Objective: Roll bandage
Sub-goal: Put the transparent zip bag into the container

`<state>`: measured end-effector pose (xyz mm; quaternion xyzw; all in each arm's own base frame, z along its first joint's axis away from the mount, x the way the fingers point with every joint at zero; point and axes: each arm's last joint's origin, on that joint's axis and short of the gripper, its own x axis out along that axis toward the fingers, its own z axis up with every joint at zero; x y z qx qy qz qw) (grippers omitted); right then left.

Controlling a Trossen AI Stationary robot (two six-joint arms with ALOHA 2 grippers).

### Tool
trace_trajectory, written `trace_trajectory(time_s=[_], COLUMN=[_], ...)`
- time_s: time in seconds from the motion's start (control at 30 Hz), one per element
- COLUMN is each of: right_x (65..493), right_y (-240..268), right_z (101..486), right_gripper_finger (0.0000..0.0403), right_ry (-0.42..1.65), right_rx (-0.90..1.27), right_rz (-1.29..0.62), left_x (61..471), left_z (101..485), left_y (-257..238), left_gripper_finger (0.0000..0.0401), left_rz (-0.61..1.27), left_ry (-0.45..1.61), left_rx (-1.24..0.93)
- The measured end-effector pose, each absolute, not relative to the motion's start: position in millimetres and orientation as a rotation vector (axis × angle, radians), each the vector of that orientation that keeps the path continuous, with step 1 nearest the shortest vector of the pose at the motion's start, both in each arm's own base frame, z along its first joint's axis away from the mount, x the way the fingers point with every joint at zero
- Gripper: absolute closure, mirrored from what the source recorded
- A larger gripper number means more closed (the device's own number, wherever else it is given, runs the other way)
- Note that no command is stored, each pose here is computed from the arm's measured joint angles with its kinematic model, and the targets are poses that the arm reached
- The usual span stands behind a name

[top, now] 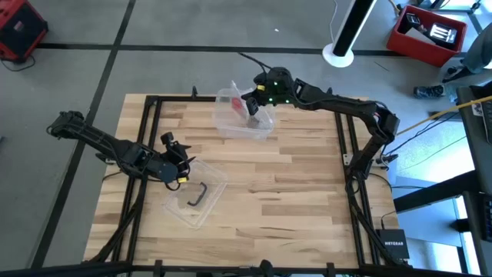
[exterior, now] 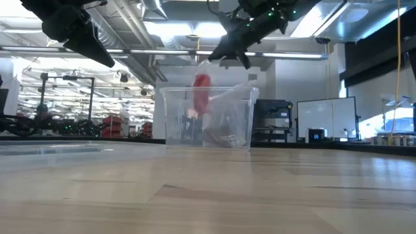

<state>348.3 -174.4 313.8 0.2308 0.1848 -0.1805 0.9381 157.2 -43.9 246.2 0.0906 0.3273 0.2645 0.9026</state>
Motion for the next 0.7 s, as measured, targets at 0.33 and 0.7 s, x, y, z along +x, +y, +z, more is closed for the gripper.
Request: trace_trajectory(time_s=[0.33, 0.7], right_x=[401.0, 428.2], right_y=[-158.1, -157.7], right_z=[277.1, 225.0], right_gripper_finger=[0.0398, 0.0398], right_ry=[0.227, 0.251], right_rx=[0.621, 0.741], right_rz=[-0.378, -0.360], left_x=[160.2, 160.2], left_z=[248.7, 248.1], left_y=[-45.3, -45.9], left_gripper_finger=[0.0217, 0.0217], left_rz=[0.534, 0.521], left_ry=[0.647, 0.652], left_rx=[0.174, 0.138])
